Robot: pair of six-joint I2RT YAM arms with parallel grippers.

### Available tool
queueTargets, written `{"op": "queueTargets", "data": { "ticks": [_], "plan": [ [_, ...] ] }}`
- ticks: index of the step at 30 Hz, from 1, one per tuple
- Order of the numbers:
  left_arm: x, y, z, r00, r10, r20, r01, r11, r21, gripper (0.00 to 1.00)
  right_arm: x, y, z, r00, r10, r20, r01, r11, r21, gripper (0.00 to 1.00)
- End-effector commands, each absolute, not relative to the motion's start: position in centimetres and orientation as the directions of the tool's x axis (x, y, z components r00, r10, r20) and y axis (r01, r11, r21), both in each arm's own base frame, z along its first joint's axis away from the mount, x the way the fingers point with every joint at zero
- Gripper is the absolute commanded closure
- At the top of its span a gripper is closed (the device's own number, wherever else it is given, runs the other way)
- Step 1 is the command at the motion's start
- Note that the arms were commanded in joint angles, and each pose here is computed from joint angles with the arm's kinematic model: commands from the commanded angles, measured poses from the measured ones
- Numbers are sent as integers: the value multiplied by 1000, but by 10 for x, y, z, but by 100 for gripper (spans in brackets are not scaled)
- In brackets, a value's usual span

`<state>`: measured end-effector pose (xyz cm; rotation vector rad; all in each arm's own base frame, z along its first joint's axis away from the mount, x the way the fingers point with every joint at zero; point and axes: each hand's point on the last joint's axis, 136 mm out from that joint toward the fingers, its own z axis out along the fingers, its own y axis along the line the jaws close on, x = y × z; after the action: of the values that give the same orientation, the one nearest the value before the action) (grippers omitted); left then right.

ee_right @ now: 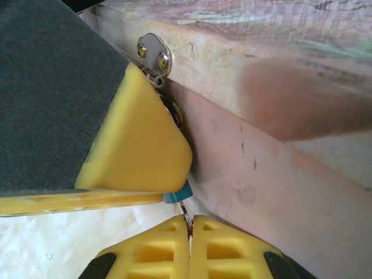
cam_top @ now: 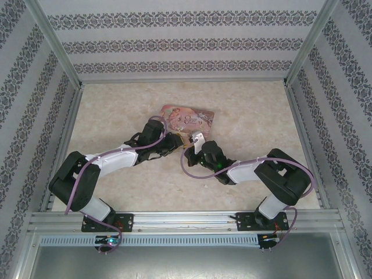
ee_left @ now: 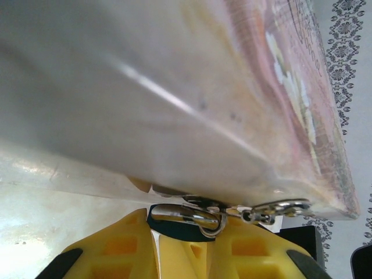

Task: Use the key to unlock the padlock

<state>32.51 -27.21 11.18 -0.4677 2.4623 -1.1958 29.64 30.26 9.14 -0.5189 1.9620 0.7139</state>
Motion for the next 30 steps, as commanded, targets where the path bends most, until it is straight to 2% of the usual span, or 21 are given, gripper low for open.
{"op": "queueTargets", "data": {
  "ticks": [1,17,30],
  "plan": [
    [304,-305,130,-931,-335,-144,-53,514,-856,80,300,333,146,-348,58,-936,-711,634,304,100],
    [310,-309,90,-933,-345,-107,-90,510,-855,78,280,309,75,-508,-3,-861,-636,676,373,100],
    [309,-296,88,-927,-355,-123,-95,539,-837,59,274,295,47,-601,6,-799,-574,692,437,100]
  ]
}}
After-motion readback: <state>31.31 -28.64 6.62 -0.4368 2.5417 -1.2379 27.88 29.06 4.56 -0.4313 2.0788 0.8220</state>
